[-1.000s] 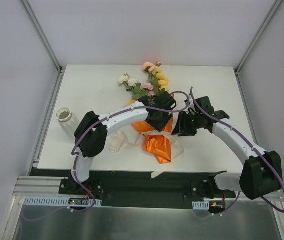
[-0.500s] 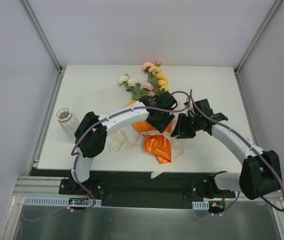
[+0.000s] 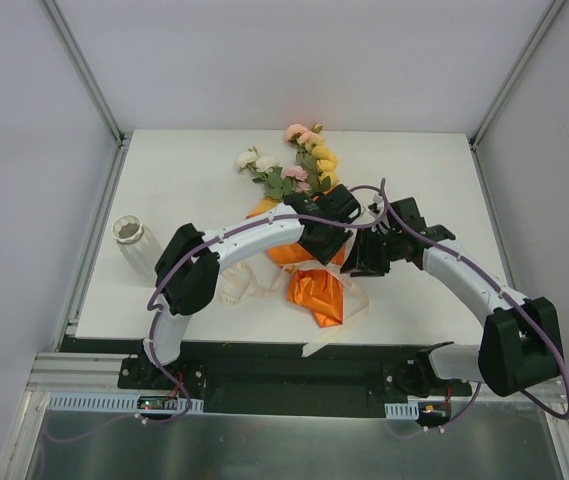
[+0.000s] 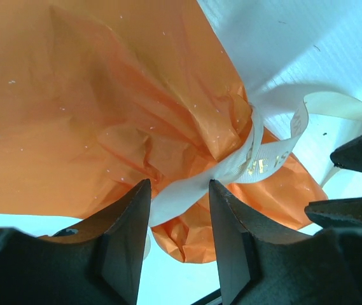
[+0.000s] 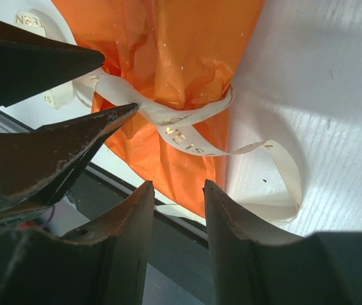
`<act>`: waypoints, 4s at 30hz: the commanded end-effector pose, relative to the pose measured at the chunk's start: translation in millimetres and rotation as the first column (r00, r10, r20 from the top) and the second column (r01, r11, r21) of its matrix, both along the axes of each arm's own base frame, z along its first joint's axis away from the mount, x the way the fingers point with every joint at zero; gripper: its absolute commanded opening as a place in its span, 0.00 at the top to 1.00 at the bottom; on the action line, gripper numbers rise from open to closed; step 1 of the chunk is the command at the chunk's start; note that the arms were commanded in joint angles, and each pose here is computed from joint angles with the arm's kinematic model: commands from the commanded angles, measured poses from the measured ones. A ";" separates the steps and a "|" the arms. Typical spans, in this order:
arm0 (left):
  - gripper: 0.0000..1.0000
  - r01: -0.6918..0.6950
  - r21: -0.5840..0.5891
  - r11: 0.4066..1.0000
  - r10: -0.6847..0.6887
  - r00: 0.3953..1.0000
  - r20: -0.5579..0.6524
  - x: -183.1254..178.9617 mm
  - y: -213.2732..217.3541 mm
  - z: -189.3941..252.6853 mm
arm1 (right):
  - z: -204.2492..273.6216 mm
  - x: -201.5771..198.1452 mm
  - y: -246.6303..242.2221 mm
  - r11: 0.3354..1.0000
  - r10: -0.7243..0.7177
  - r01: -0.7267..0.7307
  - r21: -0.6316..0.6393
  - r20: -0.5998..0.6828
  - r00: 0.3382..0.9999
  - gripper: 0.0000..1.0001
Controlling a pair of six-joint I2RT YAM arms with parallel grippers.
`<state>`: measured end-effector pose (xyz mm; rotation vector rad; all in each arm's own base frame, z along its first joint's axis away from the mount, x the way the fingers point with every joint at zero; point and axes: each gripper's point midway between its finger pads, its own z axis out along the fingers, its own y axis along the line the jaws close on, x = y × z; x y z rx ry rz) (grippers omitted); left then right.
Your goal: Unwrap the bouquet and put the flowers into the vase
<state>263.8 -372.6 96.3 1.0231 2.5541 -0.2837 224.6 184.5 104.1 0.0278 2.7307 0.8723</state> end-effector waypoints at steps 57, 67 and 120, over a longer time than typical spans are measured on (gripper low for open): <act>1.00 0.039 -0.006 0.999 -0.039 0.999 0.007 -5.6 -2.4 18.0 | -34.5 23.0 6.4 0.900 -0.427 0.429 -0.077 -0.356 0.832 0.64; 1.00 -0.024 -0.020 1.000 0.025 0.997 0.073 4.0 2.4 38.4 | -31.9 35.5 22.7 0.893 -0.425 0.448 -0.031 -0.381 0.821 0.63; 1.00 -0.381 -0.398 0.835 0.436 0.898 0.056 -12.9 100.4 224.0 | 66.3 19.0 43.2 0.998 0.070 -0.068 -0.014 0.132 0.989 0.36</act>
